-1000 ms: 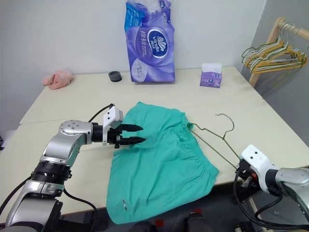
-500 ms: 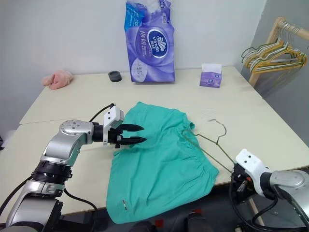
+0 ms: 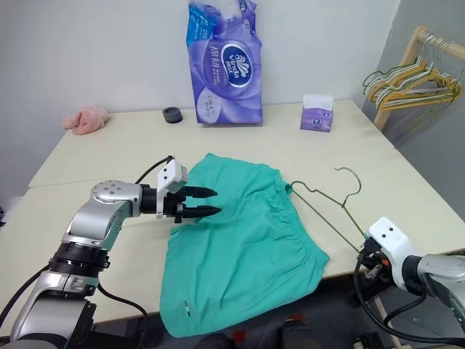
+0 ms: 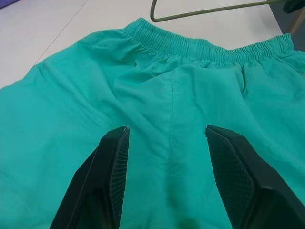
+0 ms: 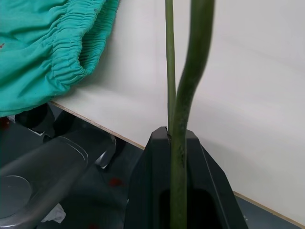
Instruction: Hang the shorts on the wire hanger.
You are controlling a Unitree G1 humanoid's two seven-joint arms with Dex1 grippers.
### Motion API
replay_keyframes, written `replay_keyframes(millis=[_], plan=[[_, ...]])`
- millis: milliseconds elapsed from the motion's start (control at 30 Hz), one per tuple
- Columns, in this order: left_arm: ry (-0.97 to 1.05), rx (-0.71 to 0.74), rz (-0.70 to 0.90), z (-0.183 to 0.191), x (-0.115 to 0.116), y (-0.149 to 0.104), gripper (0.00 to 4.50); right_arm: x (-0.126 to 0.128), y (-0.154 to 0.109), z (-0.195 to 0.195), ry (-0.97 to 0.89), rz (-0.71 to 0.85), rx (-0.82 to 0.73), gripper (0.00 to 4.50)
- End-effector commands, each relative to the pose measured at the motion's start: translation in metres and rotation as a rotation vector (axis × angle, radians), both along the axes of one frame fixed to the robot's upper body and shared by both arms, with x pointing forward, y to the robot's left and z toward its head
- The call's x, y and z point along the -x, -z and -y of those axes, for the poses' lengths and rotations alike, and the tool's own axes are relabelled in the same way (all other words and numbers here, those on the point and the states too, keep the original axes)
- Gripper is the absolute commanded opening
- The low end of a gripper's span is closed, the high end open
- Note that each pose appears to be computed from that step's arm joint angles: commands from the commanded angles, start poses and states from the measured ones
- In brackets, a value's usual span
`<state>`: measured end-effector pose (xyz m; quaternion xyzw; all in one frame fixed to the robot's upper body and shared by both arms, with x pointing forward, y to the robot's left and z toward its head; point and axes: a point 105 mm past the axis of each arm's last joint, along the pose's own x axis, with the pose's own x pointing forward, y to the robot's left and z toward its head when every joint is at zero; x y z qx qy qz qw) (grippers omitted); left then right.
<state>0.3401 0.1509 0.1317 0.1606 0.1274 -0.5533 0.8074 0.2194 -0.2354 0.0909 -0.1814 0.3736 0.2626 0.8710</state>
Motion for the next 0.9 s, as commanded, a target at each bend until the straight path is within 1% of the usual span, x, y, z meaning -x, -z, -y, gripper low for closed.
replay_keyframes(millis=[33, 200, 333, 567, 633, 700, 900], plan=[[0.020, 0.013, 0.046, 0.004, -0.002, -0.012, 2.67, 0.001, -0.003, -0.008, -0.045, 0.015, 0.018, 0.00], [0.019, 0.013, 0.045, 0.004, -0.002, -0.011, 2.67, -0.001, -0.001, -0.009, -0.049, 0.006, 0.024, 0.00], [0.016, 0.013, 0.047, 0.003, -0.002, -0.011, 2.67, -0.005, -0.007, -0.006, -0.057, 0.017, 0.028, 0.00], [0.012, 0.013, 0.049, 0.002, -0.002, -0.011, 2.67, -0.007, -0.018, -0.015, -0.112, 0.041, 0.032, 0.00], [0.012, 0.012, 0.049, 0.002, -0.001, -0.010, 2.67, -0.009, -0.013, -0.017, -0.106, 0.022, 0.017, 0.00], [0.013, 0.014, 0.049, 0.003, -0.002, -0.010, 2.67, -0.011, -0.006, -0.014, -0.108, 0.000, 0.035, 0.00], [0.013, 0.014, 0.050, 0.003, -0.001, -0.009, 2.67, -0.022, 0.005, -0.002, -0.128, -0.039, 0.089, 0.00]])
